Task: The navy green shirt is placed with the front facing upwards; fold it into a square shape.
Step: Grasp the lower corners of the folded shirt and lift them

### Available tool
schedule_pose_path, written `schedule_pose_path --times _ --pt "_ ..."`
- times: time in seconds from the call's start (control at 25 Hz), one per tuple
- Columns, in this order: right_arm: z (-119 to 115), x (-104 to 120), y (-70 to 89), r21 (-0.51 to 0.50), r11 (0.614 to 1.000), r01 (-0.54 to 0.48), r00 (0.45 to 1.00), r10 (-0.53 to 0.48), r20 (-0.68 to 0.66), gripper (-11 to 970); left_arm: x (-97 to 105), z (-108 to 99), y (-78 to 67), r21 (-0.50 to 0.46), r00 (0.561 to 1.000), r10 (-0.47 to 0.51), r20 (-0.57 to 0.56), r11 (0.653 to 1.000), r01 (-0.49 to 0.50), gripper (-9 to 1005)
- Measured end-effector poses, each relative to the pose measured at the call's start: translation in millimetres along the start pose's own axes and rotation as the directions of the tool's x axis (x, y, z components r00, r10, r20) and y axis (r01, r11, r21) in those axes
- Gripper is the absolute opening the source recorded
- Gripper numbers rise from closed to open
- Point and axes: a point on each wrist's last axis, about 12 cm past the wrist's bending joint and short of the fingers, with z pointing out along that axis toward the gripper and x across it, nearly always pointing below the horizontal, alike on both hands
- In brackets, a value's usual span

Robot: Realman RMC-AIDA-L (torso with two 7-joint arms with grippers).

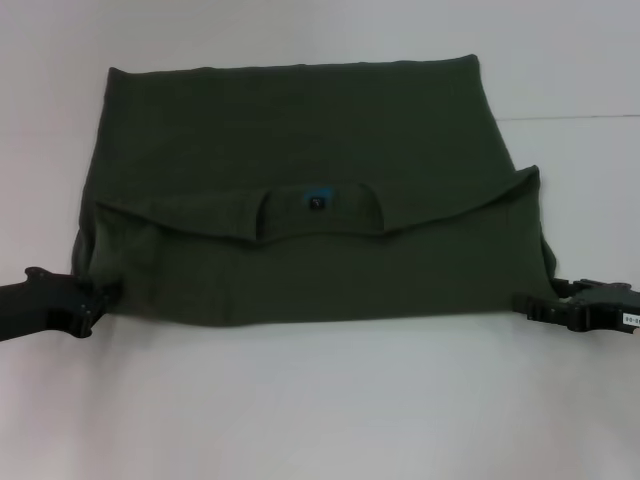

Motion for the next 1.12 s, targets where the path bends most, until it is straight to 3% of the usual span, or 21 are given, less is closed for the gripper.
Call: schedule_pose_path --times 0.32,0.44,0.88,1.08,1.12 --pt "1 1 -0.9 0.014 1.000 -0.013 1.000 0.013 -0.007 815 0 0 -0.1 0.001 1.000 0.002 0.001 1.000 -0.002 34" --pt "2 2 -0.5 0.014 1.000 -0.002 1.000 0.003 -0.022 636 -1 0 -0.6 0.004 1.000 0.002 0.003 1.000 -0.002 34" --pt "2 9 3.3 -0.006 1.000 0.016 0.999 -0.016 -0.043 383 -8 2 -5.4 0.011 1.000 0.018 0.020 1.000 -0.018 33" --pt "-3 9 2.8 -0.024 1.000 0.016 1.000 -0.017 -0.021 157 -11 0 -10.4 0.036 0.999 0.031 0.033 0.999 -0.032 33" --pt "-5 9 1.9 -0.023 1.000 0.014 1.000 -0.015 -0.012 148 -12 -1 -11.6 0.047 0.999 0.032 0.036 0.998 -0.034 33"
